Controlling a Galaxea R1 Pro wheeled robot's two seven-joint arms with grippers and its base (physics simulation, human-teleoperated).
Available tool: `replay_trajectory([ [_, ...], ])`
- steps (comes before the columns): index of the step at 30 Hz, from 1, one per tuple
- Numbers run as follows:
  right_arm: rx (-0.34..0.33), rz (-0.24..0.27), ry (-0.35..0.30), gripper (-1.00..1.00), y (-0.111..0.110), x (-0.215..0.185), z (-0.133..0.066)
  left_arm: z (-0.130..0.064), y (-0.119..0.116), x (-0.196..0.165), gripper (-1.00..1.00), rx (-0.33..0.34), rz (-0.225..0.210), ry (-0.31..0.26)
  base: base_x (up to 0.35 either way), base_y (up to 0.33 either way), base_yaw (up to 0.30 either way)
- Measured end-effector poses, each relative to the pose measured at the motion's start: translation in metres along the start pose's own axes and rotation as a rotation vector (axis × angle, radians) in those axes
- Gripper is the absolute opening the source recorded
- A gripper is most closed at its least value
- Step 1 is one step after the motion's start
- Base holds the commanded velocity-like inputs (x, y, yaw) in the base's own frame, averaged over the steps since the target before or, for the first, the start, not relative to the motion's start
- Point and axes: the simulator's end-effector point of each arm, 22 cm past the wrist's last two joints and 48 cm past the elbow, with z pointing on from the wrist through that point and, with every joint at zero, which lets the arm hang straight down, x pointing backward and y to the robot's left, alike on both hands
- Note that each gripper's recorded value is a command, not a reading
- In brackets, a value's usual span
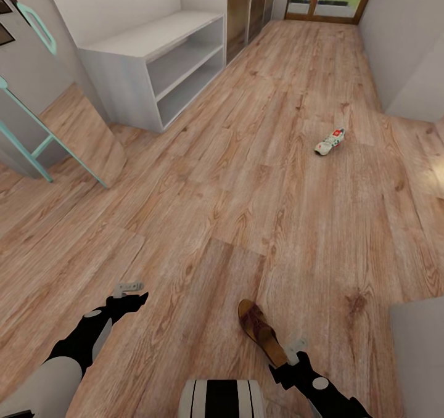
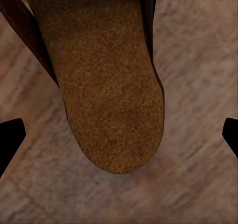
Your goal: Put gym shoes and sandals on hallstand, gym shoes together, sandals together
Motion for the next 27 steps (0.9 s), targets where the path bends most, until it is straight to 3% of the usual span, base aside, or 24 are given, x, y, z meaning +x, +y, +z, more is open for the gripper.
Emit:
replay_trajectory([
  [13,0.014,-0.002,0.0,1.0,-0.003,0.0,0.0,0.0,-0.001,0.0,1.0,0.001,-0.001,0.001,0.0,0.0,0.0],
  [19,0.07,-0.002,-0.005,1.0,-0.013,-0.003,0.0,0.001,-0.003,0.0,1.0,0.003,-0.002,0.0,0.0,0.0,0.0],
  [27,0.095,-0.003,-0.016,1.0,-0.018,-0.009,0.0,0.001,-0.004,0.0,1.0,0.004,-0.002,0.0,0.0,0.0,0.0],
])
